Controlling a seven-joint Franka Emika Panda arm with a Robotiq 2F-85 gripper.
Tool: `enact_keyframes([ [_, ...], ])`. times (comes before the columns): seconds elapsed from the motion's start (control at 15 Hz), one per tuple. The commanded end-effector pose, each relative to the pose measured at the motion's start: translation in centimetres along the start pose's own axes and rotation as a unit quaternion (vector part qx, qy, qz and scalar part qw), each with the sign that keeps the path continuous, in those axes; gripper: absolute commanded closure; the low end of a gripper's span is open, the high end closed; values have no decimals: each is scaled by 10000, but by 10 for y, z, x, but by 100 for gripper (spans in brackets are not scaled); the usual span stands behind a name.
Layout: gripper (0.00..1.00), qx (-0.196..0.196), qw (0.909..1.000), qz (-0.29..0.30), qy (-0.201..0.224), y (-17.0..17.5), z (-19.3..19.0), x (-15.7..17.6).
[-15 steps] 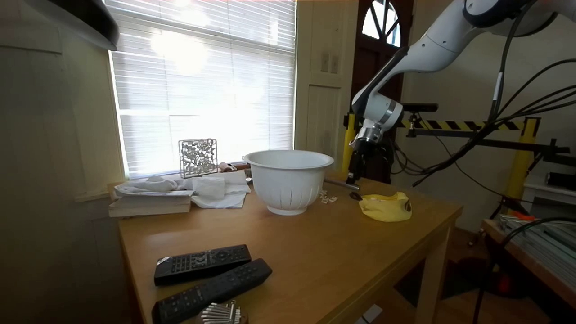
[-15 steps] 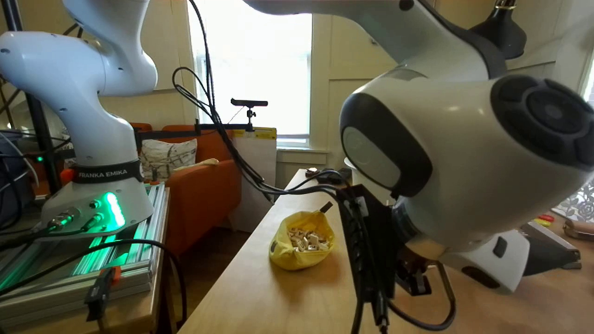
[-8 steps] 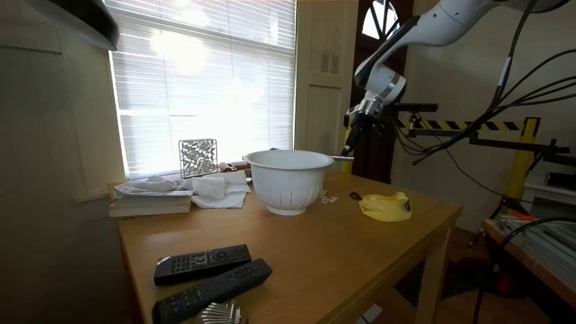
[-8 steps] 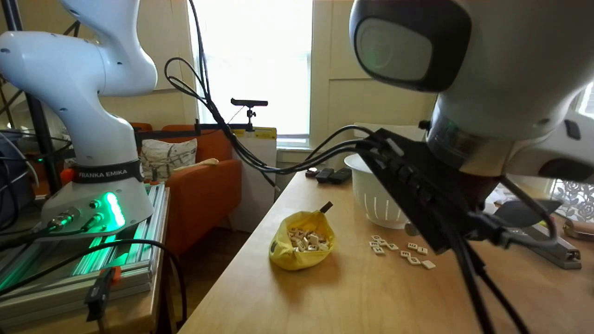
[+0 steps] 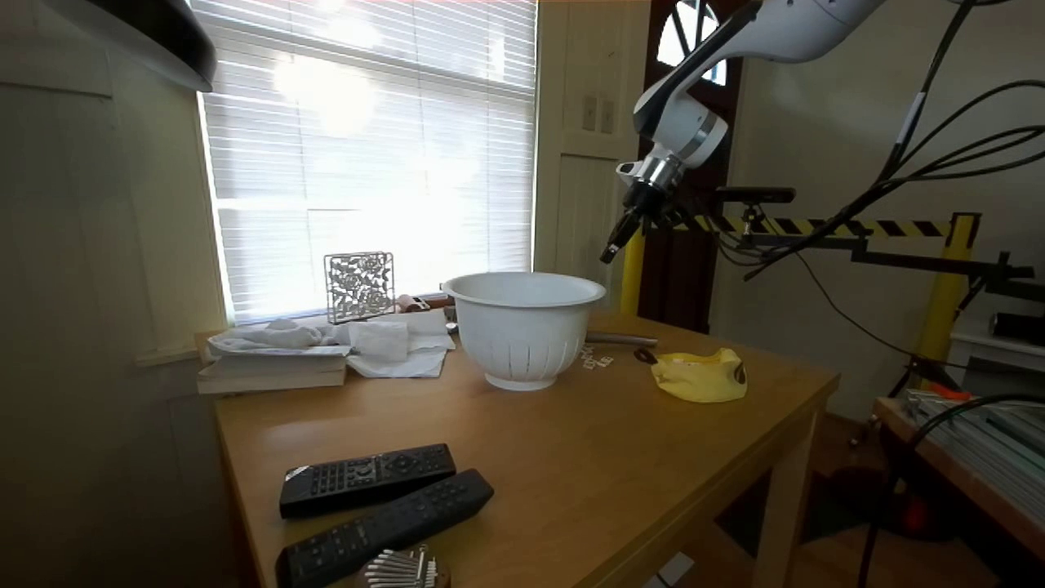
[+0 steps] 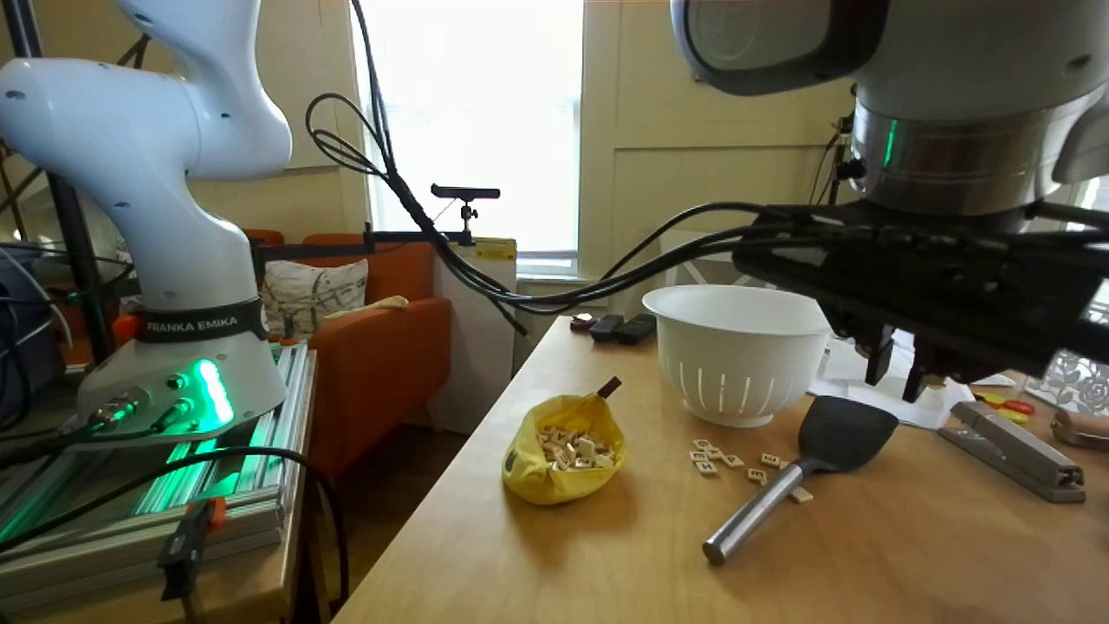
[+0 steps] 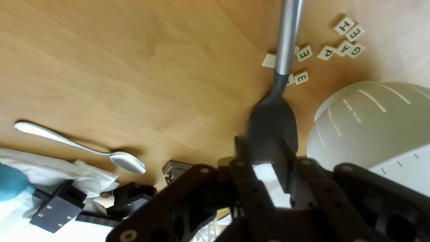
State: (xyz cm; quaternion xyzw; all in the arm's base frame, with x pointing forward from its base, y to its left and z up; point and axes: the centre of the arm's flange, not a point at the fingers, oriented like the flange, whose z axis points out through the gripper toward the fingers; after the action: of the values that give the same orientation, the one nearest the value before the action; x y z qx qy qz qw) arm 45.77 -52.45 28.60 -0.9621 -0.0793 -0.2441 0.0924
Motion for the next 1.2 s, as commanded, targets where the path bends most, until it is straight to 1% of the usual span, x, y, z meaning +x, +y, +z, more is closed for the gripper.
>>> enact_keyframes([
  [0.0, 94, -267, 9989, -389, -65, -9, 13, -4],
  [0.07, 94, -332, 9985, -427, -47, -11, 16, -5],
  [0.13, 49, -365, 9981, -481, -99, -13, 19, -7],
  [0.2, 49, -361, 9980, -459, -221, -15, 23, -13],
  [0.27, 43, -319, 9979, -416, -389, -15, 27, -18],
  [0.33, 36, -251, 9972, -350, -607, -13, 33, -24],
  [0.6, 7, -3, 9940, -24, -1098, -1, 56, -47],
  [0.67, 2, 95, 9927, 66, -1201, -1, 61, -53],
  [0.73, 0, 204, 9915, 148, -1278, -3, 68, -60],
  [0.87, 0, 298, 9913, 225, -1265, -11, 79, -70],
  [1.0, 0, 288, 9934, 146, -1100, -21, 86, -77],
  [1.13, 0, 259, 9943, 50, -1032, -28, 92, -81],
])
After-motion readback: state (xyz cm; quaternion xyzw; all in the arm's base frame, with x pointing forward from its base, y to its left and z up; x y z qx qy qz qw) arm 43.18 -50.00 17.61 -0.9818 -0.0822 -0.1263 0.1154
